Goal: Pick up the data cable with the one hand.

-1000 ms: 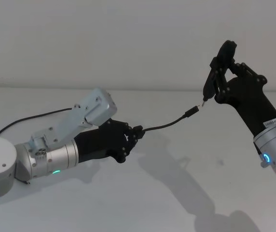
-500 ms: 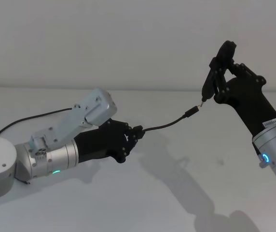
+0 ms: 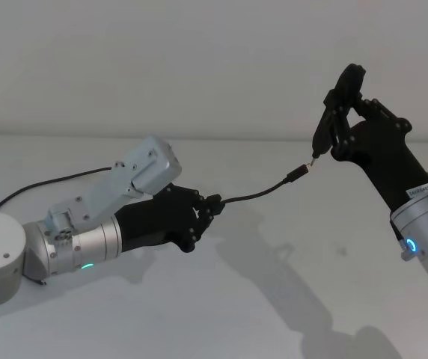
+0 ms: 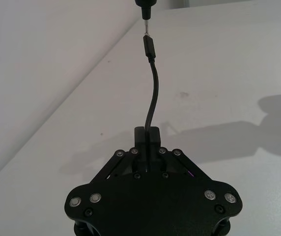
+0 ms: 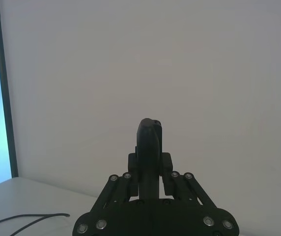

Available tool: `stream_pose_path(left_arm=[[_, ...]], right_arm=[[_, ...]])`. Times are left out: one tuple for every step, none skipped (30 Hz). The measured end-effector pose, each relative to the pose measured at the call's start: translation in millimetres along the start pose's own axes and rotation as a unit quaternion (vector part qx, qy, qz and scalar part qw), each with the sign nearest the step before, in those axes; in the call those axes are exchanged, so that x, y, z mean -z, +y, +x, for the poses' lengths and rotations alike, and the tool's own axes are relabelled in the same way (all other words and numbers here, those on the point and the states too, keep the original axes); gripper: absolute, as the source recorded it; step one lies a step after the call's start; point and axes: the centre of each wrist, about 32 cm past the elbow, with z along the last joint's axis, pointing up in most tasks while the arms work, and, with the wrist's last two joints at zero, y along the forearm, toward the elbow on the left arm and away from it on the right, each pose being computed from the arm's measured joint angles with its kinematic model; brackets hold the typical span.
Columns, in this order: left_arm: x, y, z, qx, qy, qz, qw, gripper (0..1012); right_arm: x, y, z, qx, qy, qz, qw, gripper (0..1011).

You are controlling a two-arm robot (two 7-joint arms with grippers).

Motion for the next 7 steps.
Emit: stream_pose_path(left_arm=[[0.0,0.0,0.0,0.0,0.0,0.0,1.0,48],[0.0,0.0,0.0,0.0,0.0,0.0,1.0,48],[0.0,0.0,0.0,0.0,0.0,0.0,1.0,48],[0.0,0.0,0.0,0.0,0.0,0.0,1.0,46],[0.0,0.0,0.0,0.0,0.0,0.0,1.0,48],[0.0,0.0,0.0,0.0,0.0,0.0,1.0,48],[0.0,0.0,0.0,0.0,0.0,0.0,1.0,48]], right_arm=[[0.0,0.0,-0.1,0.0,0.0,0.0,1.0,275],[0.0,0.0,-0.1,0.0,0.0,0.0,1.0,274],[0.0,0.0,-0.1,0.0,0.0,0.0,1.0,275],[0.1,-0.1,-0.2,0.0,0.001,0.0,1.0,275],[0.1,-0.1,-0.2,0.0,0.001,0.0,1.0,275],[0.1,-0.1,-0.3,0.0,0.001,0.0,1.0,274],[0.0,0.0,-0.3,0.0,0.001,0.0,1.0,275]])
